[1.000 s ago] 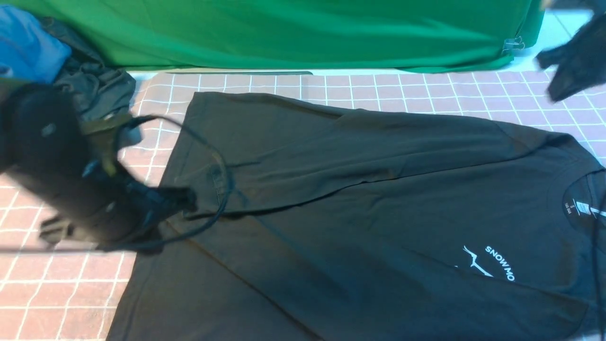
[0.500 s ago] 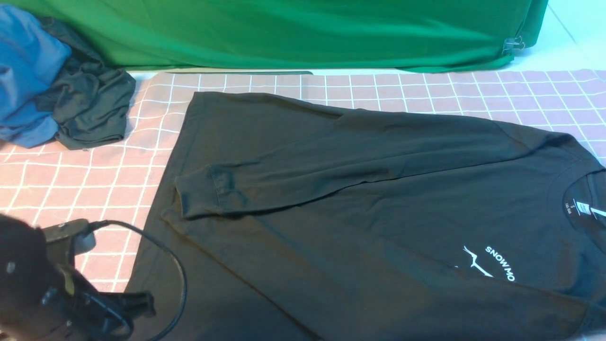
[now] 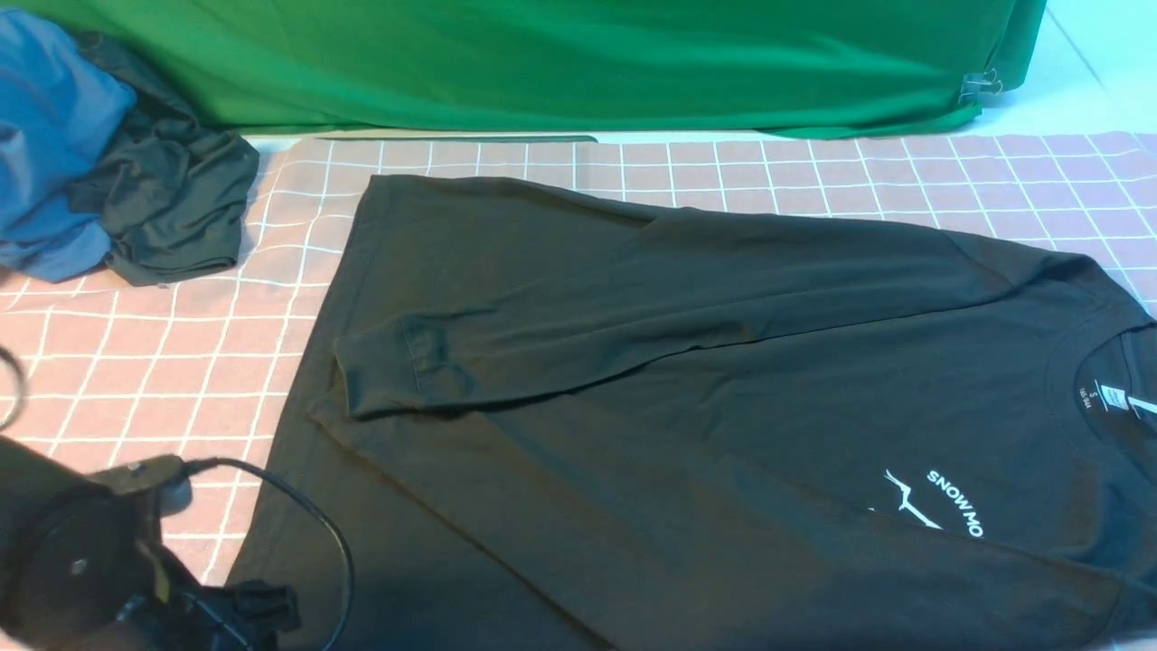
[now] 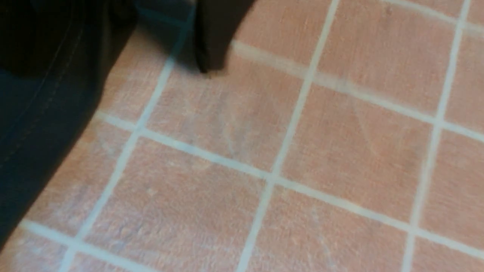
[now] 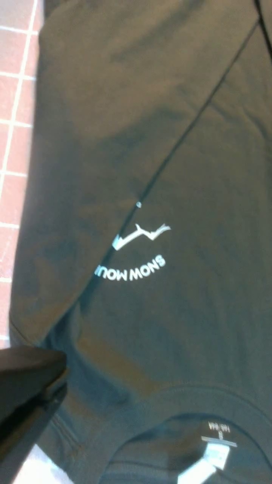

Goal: Fold a long-sleeved shirt over a pink coffee tablecloth.
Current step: 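Grasp the near edge of the shirt at its hem and shoulder corners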

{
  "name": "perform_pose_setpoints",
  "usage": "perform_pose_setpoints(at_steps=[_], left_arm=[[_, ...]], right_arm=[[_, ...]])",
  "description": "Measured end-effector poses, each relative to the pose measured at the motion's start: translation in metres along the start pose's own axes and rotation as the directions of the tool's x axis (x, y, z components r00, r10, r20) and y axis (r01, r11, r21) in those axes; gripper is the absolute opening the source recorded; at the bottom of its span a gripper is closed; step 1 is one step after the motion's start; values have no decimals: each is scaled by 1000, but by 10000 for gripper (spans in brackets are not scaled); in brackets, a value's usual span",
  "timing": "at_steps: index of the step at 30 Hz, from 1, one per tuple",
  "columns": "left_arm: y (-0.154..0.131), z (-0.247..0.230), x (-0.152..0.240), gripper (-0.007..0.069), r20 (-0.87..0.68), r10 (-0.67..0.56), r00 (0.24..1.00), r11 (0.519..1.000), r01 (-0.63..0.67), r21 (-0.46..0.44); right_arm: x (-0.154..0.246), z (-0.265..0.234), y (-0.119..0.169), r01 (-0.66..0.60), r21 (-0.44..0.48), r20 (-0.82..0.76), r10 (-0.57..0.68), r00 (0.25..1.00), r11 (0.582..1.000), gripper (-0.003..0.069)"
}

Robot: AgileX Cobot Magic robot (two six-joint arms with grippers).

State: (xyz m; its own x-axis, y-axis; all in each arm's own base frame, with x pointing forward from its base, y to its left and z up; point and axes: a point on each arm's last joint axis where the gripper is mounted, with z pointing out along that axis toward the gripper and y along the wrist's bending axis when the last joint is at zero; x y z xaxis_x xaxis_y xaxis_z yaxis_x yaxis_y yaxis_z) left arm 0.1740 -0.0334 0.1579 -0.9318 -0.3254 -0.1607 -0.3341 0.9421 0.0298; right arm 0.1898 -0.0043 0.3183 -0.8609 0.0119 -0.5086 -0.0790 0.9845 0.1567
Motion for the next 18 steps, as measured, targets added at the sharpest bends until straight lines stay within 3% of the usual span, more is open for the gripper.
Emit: perform_pose_setpoints(at_steps=[2, 5, 7, 8, 11, 18], left_arm=[[-2, 2, -1, 575, -16, -4, 1000, 1000, 4, -1], [-5, 4, -2, 440, -25, -5, 1000, 1000, 5, 21], [-7, 3, -2, 303, -27, -4, 1000, 999, 5, 37], [-8, 2, -4, 182, -26, -10, 1000, 999, 12, 47], [-8, -3, -5, 53, -38, 3, 999, 999, -2, 35], [-2, -40, -5, 46, 10, 20, 1000, 998, -21, 54]], right_arm=[[0, 0, 0, 1, -1, -2, -1, 1000, 1000, 39], [0, 0, 0, 0, -3, -4, 0, 1000, 1000, 39], [1, 0, 1, 0, -6, -13, 0, 1000, 1000, 39], [2, 0, 1, 0, -9, -26, 0, 1000, 1000, 39], [6, 0, 2, -2, -22, -65, 1, 998, 1000, 39], [23, 11, 2, -56, -35, -170, 50, 984, 998, 53]])
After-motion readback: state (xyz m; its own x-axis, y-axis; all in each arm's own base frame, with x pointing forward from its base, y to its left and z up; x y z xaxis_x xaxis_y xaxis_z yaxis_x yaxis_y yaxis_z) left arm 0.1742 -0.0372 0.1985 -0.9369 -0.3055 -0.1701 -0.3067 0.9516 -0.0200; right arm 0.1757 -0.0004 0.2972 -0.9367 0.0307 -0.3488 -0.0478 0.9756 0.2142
